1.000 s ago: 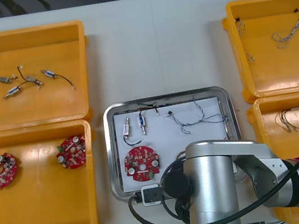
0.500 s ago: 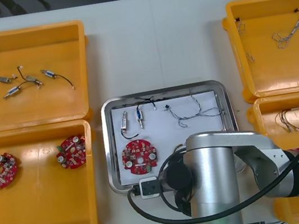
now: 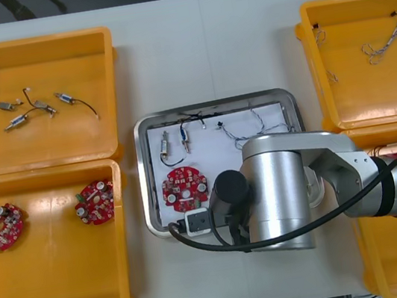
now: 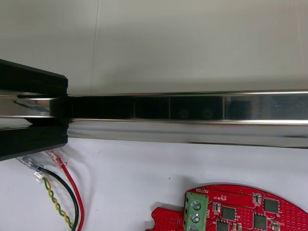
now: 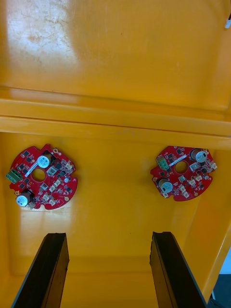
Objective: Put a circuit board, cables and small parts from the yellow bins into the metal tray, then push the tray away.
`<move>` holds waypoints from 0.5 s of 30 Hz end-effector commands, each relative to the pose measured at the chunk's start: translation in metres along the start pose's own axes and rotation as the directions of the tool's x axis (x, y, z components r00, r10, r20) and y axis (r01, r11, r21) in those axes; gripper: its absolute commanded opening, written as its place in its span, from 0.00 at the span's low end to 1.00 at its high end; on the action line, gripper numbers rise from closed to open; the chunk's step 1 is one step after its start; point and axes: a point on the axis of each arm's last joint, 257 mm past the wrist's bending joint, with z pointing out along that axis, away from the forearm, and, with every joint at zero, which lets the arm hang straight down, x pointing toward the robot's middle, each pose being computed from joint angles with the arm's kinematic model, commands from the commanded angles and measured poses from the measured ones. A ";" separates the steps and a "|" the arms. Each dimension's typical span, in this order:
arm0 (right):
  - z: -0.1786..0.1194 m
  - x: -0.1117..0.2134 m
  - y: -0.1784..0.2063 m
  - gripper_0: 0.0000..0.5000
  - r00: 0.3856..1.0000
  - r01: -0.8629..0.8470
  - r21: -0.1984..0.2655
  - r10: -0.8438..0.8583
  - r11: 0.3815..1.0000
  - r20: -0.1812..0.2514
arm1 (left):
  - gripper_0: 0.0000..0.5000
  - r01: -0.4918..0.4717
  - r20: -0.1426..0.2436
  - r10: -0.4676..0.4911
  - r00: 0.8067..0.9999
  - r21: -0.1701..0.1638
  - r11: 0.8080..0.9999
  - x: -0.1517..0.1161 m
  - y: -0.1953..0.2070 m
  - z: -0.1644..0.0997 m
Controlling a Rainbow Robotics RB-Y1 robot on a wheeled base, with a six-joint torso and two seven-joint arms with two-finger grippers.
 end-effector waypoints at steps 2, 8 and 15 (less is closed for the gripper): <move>-0.006 0.002 -0.034 0.00 1.000 0.013 0.040 -0.013 0.999 -0.013 | 1.00 -0.082 0.022 0.083 0.996 -0.054 0.995 -0.003 0.016 -0.015; -0.006 0.002 -0.054 0.00 1.000 0.012 0.063 -0.011 0.998 -0.017 | 1.00 -0.082 0.022 0.083 0.996 -0.054 0.995 -0.003 0.016 -0.015; -0.007 0.003 -0.080 0.00 1.000 0.006 0.084 -0.005 0.996 -0.022 | 1.00 -0.082 0.022 0.083 0.996 -0.054 0.995 -0.003 0.016 -0.015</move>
